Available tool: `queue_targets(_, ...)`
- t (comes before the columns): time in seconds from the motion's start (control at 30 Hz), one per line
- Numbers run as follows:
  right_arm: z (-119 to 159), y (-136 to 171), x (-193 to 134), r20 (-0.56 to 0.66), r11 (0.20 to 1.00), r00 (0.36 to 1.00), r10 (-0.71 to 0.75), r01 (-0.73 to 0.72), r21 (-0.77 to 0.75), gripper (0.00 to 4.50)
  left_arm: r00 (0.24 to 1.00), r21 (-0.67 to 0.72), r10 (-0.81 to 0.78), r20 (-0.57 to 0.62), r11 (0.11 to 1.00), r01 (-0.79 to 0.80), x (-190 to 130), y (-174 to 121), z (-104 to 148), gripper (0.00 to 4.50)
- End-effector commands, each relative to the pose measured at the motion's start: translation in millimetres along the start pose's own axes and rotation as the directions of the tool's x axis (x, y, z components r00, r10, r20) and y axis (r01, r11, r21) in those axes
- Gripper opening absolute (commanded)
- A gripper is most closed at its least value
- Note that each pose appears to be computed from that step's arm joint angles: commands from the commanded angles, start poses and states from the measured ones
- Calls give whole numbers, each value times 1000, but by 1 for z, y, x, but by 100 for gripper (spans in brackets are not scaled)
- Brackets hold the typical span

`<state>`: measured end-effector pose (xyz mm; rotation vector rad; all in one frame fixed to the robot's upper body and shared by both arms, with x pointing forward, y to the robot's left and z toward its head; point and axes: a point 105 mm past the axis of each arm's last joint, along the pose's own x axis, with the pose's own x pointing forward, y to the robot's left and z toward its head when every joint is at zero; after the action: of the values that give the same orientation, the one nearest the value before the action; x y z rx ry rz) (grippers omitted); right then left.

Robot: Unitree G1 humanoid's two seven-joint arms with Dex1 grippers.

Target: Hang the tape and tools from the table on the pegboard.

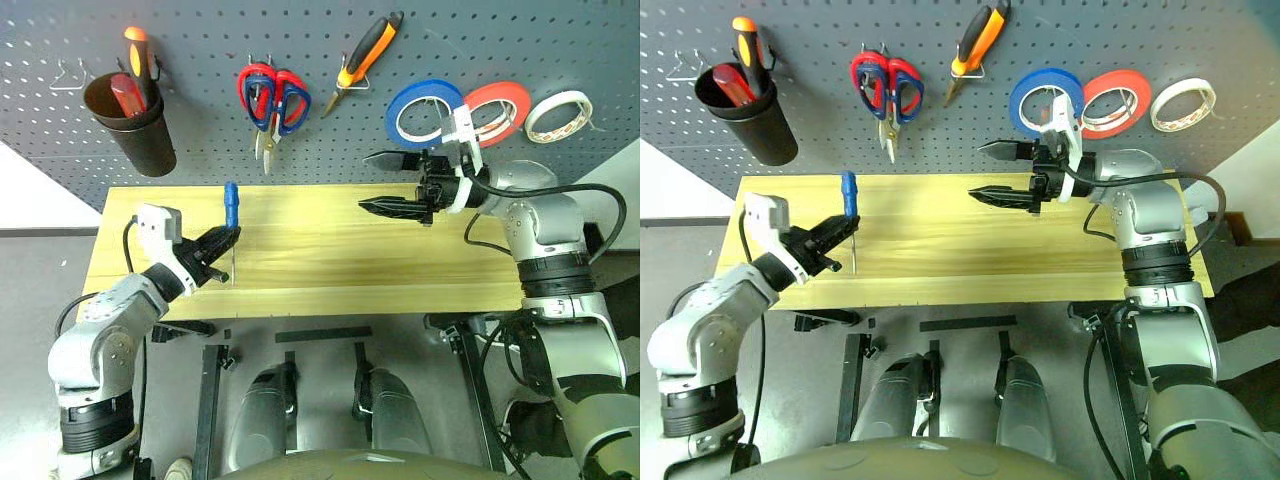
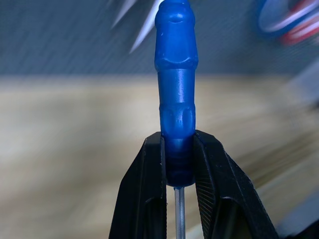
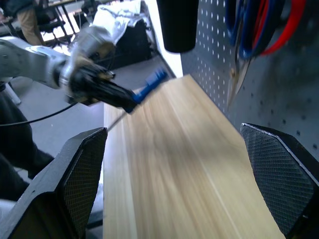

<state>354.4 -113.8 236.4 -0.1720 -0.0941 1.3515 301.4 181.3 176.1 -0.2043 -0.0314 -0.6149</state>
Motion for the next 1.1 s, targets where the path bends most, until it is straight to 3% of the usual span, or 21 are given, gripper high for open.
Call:
queue_targets(0.03,28,-1,-8,61,997,998,-20,25,-73,450,976,110,-85,202,992,64,-5,-10,49,42)
queue_targets(0.23,51,-4,-9,149,996,988,-36,48,-74,450,910,234,-228,346,960,151,1,-25,96,42)
queue_targets(0.4,68,-1,-8,203,995,979,-15,36,-97,450,874,308,-272,403,939,150,6,-28,122,42)
queue_targets(0.7,101,14,-2,265,986,961,76,-34,-163,450,846,341,-182,501,940,1,7,4,152,42)
queue_targets(1.1,100,19,1,260,986,962,81,-39,-161,450,764,381,-89,639,899,-215,6,35,198,42)
